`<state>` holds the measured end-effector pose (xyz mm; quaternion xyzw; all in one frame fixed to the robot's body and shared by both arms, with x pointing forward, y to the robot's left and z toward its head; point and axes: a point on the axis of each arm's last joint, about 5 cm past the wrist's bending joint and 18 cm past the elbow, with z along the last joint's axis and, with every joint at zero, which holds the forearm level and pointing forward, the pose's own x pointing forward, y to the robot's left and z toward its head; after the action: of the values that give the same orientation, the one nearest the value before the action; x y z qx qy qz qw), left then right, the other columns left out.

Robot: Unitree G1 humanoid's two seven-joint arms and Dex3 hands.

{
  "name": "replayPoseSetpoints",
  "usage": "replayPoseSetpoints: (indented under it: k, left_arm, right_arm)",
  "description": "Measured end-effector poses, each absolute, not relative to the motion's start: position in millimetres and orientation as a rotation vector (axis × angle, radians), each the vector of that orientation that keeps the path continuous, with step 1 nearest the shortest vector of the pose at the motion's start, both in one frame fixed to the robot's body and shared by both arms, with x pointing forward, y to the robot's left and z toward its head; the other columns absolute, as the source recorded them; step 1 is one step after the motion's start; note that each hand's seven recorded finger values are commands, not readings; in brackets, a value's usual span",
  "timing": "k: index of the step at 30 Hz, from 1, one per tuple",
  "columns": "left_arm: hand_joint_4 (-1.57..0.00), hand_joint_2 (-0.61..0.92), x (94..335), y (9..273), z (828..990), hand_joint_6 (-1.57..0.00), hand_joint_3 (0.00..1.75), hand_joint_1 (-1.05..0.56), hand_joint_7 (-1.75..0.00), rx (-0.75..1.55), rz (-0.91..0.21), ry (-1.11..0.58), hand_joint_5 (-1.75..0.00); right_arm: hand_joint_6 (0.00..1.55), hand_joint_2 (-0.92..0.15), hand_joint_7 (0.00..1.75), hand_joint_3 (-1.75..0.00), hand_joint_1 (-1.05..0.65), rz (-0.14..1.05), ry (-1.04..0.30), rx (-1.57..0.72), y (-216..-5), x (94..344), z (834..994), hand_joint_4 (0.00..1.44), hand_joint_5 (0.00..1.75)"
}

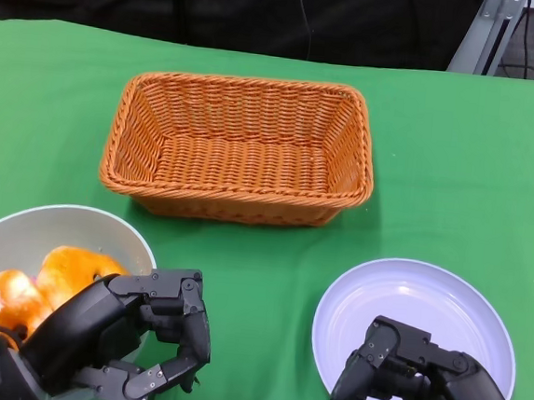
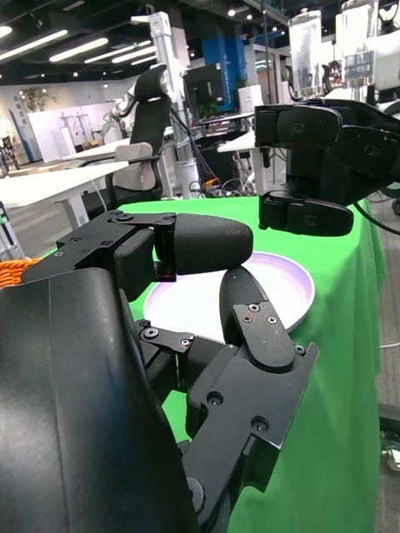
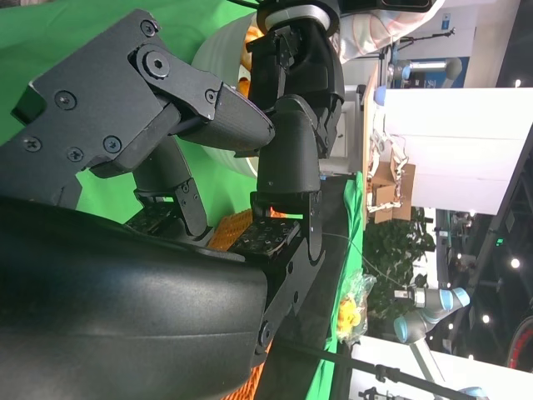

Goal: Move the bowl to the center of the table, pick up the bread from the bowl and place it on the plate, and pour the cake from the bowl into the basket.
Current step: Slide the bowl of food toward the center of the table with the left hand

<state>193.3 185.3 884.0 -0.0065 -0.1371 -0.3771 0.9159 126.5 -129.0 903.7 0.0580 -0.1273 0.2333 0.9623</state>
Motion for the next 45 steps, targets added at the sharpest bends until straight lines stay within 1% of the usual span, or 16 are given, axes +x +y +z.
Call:
replayPoseSetpoints:
  k: [5, 9, 29, 35, 38, 39, 42, 43, 44, 45]
  left_arm:
    - [-0.66, 0.72, 193, 185, 884.0, -0.65, 0.84, -0.19, -1.45, -0.012, -0.777, -0.282, -1.69]
    - [-0.66, 0.72, 193, 185, 884.0, -0.65, 0.84, -0.18, -1.46, -0.012, -0.777, -0.283, -1.69]
    - [-0.66, 0.72, 194, 185, 882.9, -0.65, 0.83, -0.19, -1.45, -0.003, -0.775, -0.291, -1.69]
    - [-0.67, 0.73, 196, 188, 885.3, -0.66, 0.83, -0.17, -1.43, 0.006, -0.751, -0.327, -1.69]
    - [-0.68, 0.72, 202, 191, 889.1, -0.67, 0.85, -0.15, -1.41, 0.018, -0.717, -0.357, -1.69]
    - [-0.69, 0.7, 203, 192, 890.8, -0.69, 0.86, -0.16, -1.39, 0.024, -0.701, -0.371, -1.66]
    - [-0.69, 0.67, 209, 199, 897.2, -0.69, 0.89, -0.16, -1.33, 0.027, -0.602, -0.418, -1.61]
    - [-0.7, 0.66, 210, 202, 899.6, -0.71, 0.89, -0.15, -1.25, 0.023, -0.558, -0.436, -1.54]
    - [-0.7, 0.65, 212, 204, 901.9, -0.72, 0.9, -0.15, -1.22, 0.017, -0.517, -0.452, -1.52]
    - [-0.73, 0.7, 213, 206, 904.1, -0.76, 0.73, -0.18, -1.01, 0.007, -0.474, -0.467, -1.36]
  right_arm:
    - [0.77, -0.45, 1.4, -1.16, -0.22, 0.48, -0.257, 0.116, -129, 127, 902.6, 0.78, 1.7]
    - [0.78, -0.45, 1.39, -1.16, -0.2, 0.475, -0.256, 0.115, -129, 127, 902.6, 0.79, 1.69]
    - [0.77, -0.44, 1.39, -1.17, -0.21, 0.477, -0.251, 0.113, -129, 127, 901.9, 0.77, 1.69]
    - [0.75, -0.48, 1.39, -1.12, -0.24, 0.486, -0.243, 0.113, -128, 131, 898.7, 0.76, 1.69]
    - [0.75, -0.48, 1.39, -1.1, -0.24, 0.495, -0.243, 0.114, -127, 133, 897.9, 0.76, 1.69]
    - [0.75, -0.48, 1.38, -1.1, -0.24, 0.495, -0.242, 0.115, -126, 134, 897.6, 0.76, 1.68]
    - [0.75, -0.48, 1.38, -1.1, -0.25, 0.494, -0.239, 0.119, -125, 135, 896.6, 0.76, 1.68]
    - [0.75, -0.48, 1.37, -1.09, -0.26, 0.494, -0.24, 0.12, -124, 136, 896.7, 0.76, 1.67]
    - [0.75, -0.48, 1.37, -1.09, -0.26, 0.494, -0.242, 0.122, -123, 136, 896.9, 0.76, 1.67]
    - [0.75, -0.49, 1.37, -1.09, -0.26, 0.493, -0.244, 0.124, -122, 136, 897.1, 0.76, 1.67]
